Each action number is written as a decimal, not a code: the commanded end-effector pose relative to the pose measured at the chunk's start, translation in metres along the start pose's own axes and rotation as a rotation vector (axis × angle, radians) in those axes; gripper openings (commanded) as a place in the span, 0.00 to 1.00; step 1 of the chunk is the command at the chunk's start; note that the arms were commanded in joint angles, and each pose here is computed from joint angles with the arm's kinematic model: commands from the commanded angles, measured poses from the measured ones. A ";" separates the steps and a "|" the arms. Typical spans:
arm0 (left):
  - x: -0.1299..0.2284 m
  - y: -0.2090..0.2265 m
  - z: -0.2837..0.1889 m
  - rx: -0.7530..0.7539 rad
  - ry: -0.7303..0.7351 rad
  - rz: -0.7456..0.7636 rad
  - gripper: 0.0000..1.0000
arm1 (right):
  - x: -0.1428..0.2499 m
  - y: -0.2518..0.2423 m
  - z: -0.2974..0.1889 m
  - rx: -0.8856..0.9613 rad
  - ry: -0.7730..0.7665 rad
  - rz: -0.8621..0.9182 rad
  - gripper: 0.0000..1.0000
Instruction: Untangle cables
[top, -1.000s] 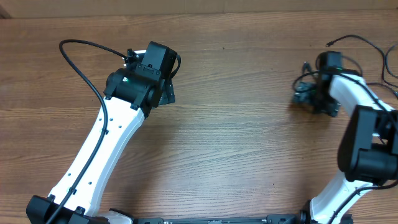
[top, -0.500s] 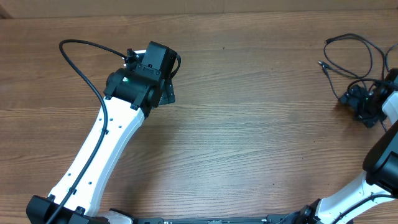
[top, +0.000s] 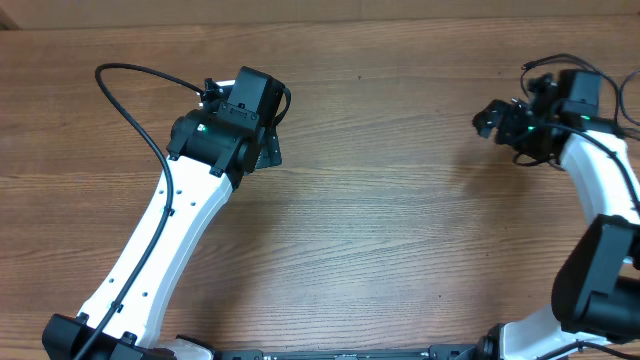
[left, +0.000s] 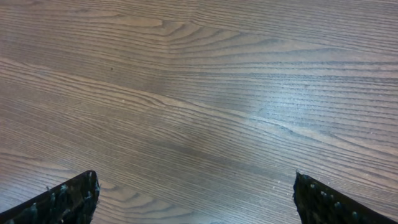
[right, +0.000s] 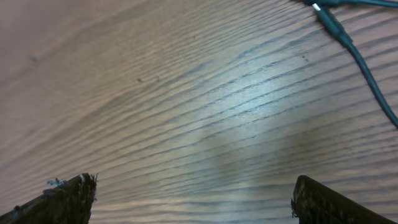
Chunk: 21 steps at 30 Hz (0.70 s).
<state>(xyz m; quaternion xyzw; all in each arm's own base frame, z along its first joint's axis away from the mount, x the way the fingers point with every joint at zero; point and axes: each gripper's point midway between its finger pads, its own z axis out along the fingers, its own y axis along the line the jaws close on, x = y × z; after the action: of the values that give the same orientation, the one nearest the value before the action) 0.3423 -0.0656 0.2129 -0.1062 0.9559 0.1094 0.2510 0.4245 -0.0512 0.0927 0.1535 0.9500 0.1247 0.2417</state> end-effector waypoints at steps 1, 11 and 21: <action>-0.004 0.007 -0.006 -0.008 -0.028 0.004 1.00 | -0.002 -0.007 0.009 0.160 -0.022 -0.078 1.00; -0.004 0.007 -0.006 -0.008 -0.028 0.004 1.00 | -0.012 -0.006 0.032 0.169 -0.062 -0.101 1.00; -0.004 0.007 -0.006 -0.008 -0.028 0.005 1.00 | -0.006 -0.020 0.080 0.177 -0.037 -0.142 1.00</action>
<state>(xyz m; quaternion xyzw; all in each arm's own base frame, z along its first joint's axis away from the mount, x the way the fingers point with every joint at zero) 0.3423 -0.0656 0.2129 -0.1062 0.9559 0.1094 0.2510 0.4619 -0.0564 0.0312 0.1164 0.9598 0.0269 0.2540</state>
